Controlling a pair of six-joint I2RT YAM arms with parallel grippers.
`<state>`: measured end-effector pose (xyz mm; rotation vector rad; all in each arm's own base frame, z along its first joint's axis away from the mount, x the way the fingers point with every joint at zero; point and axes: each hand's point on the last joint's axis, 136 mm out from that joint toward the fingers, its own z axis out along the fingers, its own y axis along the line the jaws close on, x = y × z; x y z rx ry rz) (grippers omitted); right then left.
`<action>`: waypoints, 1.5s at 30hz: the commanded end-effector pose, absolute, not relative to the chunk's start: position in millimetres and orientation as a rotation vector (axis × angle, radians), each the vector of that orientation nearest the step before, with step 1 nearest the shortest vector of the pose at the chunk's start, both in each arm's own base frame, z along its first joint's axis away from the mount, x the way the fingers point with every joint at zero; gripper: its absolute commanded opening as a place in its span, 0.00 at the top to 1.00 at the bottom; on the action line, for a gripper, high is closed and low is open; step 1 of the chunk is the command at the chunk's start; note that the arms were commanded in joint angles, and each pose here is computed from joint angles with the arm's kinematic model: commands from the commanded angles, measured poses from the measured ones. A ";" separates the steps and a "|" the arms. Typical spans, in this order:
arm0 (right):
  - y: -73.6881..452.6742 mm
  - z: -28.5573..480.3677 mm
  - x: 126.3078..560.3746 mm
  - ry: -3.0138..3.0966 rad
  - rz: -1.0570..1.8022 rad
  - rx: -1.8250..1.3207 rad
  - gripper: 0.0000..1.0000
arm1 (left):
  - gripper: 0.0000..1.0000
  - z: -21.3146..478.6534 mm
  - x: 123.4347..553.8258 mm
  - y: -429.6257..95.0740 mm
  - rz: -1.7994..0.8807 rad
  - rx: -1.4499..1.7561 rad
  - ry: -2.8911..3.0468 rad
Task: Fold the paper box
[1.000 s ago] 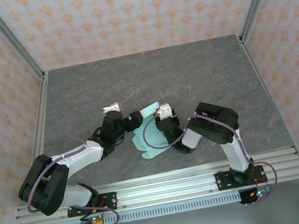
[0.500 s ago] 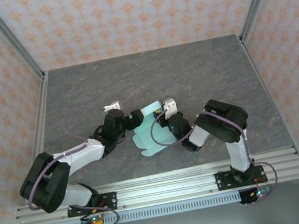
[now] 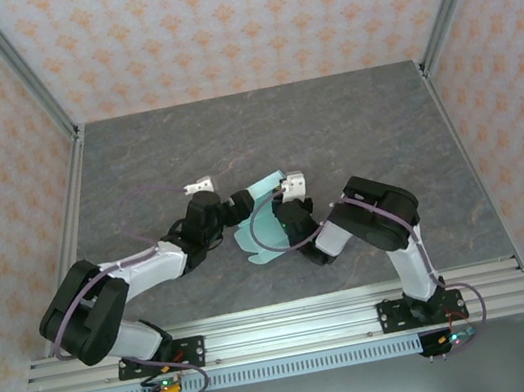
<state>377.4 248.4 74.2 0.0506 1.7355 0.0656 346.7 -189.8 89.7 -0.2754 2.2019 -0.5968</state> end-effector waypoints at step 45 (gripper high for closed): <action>260.5 100.1 331.0 1.793 0.471 -0.331 0.33 | 0.00 143.8 310.8 -159.6 -0.526 -0.240 2.212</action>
